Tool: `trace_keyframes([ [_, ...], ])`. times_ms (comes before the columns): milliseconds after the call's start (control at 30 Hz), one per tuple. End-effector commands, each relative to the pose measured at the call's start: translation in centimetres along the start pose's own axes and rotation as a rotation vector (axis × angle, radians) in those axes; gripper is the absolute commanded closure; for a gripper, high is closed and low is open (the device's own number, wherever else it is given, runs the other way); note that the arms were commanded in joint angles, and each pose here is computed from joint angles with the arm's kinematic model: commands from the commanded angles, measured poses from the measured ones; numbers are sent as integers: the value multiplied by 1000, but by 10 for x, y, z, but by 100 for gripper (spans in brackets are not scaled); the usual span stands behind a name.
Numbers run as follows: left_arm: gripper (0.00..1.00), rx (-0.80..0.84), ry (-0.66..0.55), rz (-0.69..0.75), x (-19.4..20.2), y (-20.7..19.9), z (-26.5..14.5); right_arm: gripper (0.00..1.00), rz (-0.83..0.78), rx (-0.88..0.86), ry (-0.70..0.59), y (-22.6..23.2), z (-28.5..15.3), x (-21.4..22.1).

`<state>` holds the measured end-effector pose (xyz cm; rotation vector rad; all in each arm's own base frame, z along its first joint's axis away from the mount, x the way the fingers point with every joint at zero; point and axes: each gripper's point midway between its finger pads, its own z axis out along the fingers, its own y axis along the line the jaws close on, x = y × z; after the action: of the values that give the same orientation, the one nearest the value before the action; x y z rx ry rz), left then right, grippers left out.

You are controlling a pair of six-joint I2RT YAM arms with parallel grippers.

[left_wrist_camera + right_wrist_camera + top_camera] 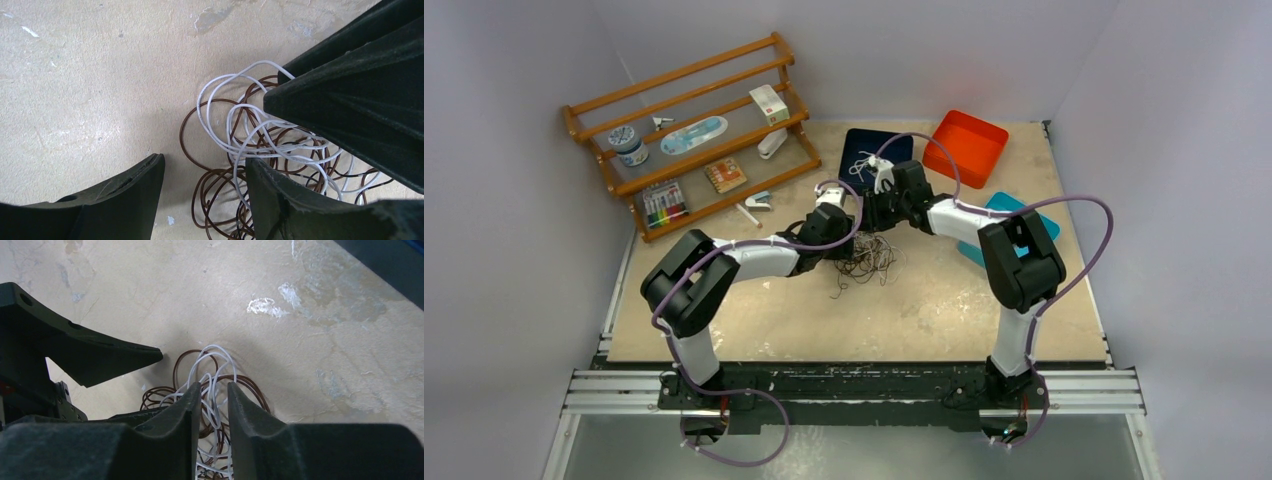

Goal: Untangle the cables

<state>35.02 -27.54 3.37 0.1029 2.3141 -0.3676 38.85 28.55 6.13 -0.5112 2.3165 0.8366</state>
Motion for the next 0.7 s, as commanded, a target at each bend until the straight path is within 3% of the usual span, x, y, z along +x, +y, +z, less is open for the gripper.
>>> trace_keyframes([
  [0, 41, 22, -72, -21, -21, -7, -10, 77, -33, 18, 11, -4, -2, -1],
  [100, 41, 20, -71, -21, -21, -6, -9, 90, -46, 19, -3, -1, -8, -4],
  [233, 41, 15, -68, -20, -18, -5, -8, 100, -108, -10, -87, 12, -23, -29],
  [667, 76, 4, -40, -17, -2, 0, 2, 100, -255, -152, -399, 96, -125, -121],
])
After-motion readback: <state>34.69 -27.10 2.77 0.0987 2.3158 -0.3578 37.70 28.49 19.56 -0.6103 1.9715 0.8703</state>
